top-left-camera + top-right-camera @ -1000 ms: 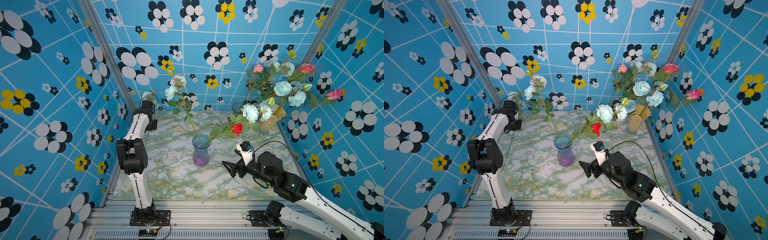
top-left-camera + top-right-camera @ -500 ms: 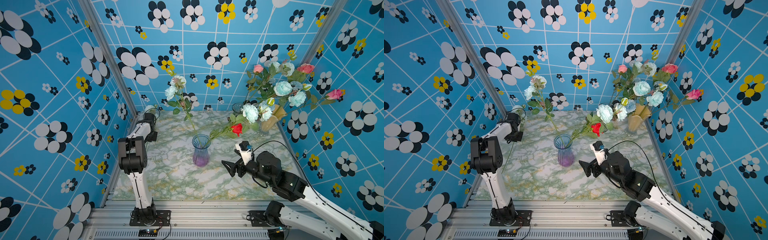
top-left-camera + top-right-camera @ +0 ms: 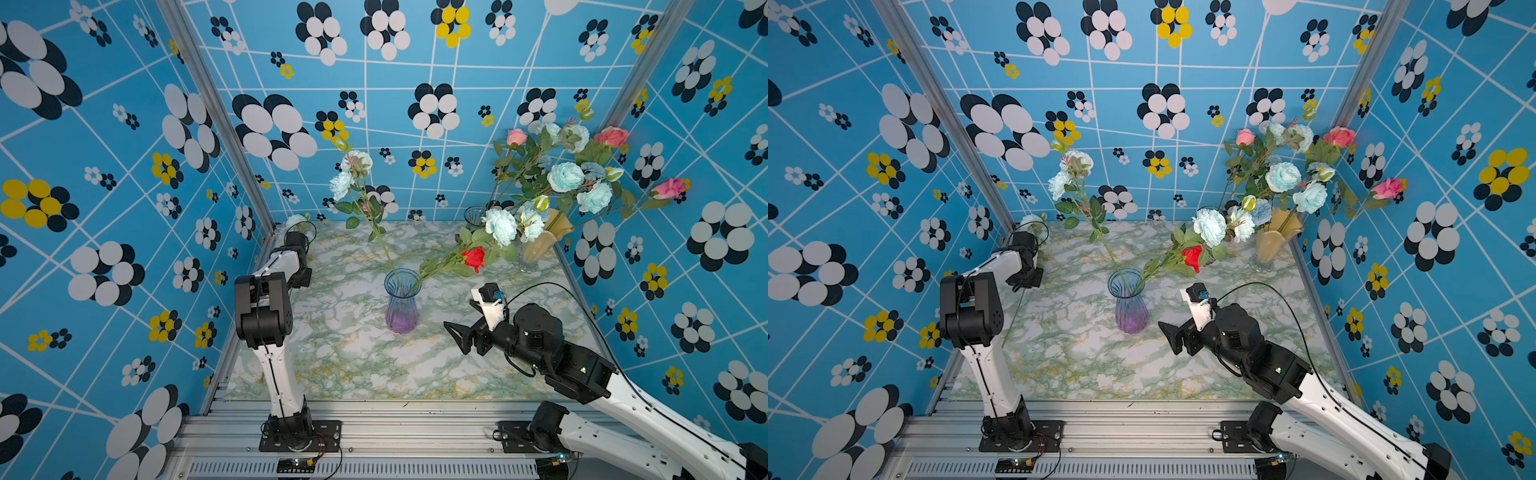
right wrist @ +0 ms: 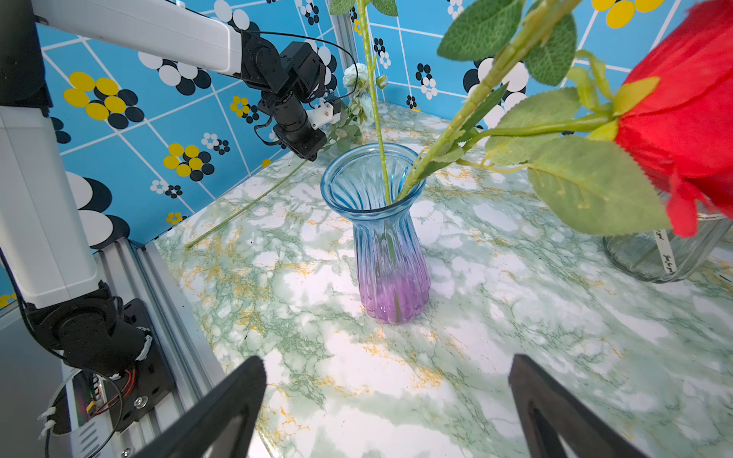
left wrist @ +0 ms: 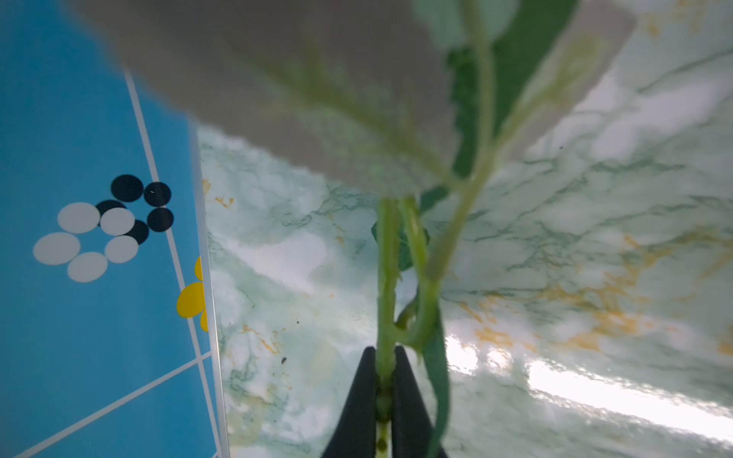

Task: Pick out blue flowers from the vase
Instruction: Place the flower at the center of the board.

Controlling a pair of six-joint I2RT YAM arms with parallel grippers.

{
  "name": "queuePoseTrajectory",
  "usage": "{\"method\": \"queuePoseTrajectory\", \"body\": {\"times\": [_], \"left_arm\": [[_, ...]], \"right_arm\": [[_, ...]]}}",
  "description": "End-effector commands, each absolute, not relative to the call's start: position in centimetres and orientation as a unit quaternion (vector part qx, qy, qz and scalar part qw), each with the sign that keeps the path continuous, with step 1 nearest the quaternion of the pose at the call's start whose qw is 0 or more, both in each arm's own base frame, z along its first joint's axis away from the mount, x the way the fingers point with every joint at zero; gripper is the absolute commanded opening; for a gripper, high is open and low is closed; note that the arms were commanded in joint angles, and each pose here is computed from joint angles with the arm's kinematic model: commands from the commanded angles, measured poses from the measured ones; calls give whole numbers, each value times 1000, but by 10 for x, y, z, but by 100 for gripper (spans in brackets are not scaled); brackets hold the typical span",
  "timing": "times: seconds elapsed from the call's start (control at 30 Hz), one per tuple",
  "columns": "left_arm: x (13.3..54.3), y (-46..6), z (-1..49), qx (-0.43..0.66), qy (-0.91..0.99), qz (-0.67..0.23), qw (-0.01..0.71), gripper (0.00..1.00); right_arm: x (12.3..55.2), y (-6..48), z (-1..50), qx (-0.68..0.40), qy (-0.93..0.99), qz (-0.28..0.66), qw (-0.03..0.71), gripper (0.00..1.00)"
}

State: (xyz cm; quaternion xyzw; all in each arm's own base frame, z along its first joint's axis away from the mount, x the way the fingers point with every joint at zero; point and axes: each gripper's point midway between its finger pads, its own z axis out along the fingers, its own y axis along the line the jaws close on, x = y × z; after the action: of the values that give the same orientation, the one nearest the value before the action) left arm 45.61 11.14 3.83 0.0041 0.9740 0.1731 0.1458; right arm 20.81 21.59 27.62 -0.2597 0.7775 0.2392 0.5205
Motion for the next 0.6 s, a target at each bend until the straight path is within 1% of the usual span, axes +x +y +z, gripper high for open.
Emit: {"method": "queuePoseTrajectory", "body": {"times": [0.0,0.23,0.3,0.57], "left_arm": [[454,116,30,6,973,180,141,12],[453,115,30,9,974,177,142,33],[452,114,28,10,974,176,140,37],[454,114,32,8,973,179,146,39]], "right_arm": [[211,210,279,-247,777,234,530,99],[210,211,279,-247,777,236,529,99],[210,210,279,-247,777,236,528,99],[210,210,281,-245,777,237,530,99]]}}
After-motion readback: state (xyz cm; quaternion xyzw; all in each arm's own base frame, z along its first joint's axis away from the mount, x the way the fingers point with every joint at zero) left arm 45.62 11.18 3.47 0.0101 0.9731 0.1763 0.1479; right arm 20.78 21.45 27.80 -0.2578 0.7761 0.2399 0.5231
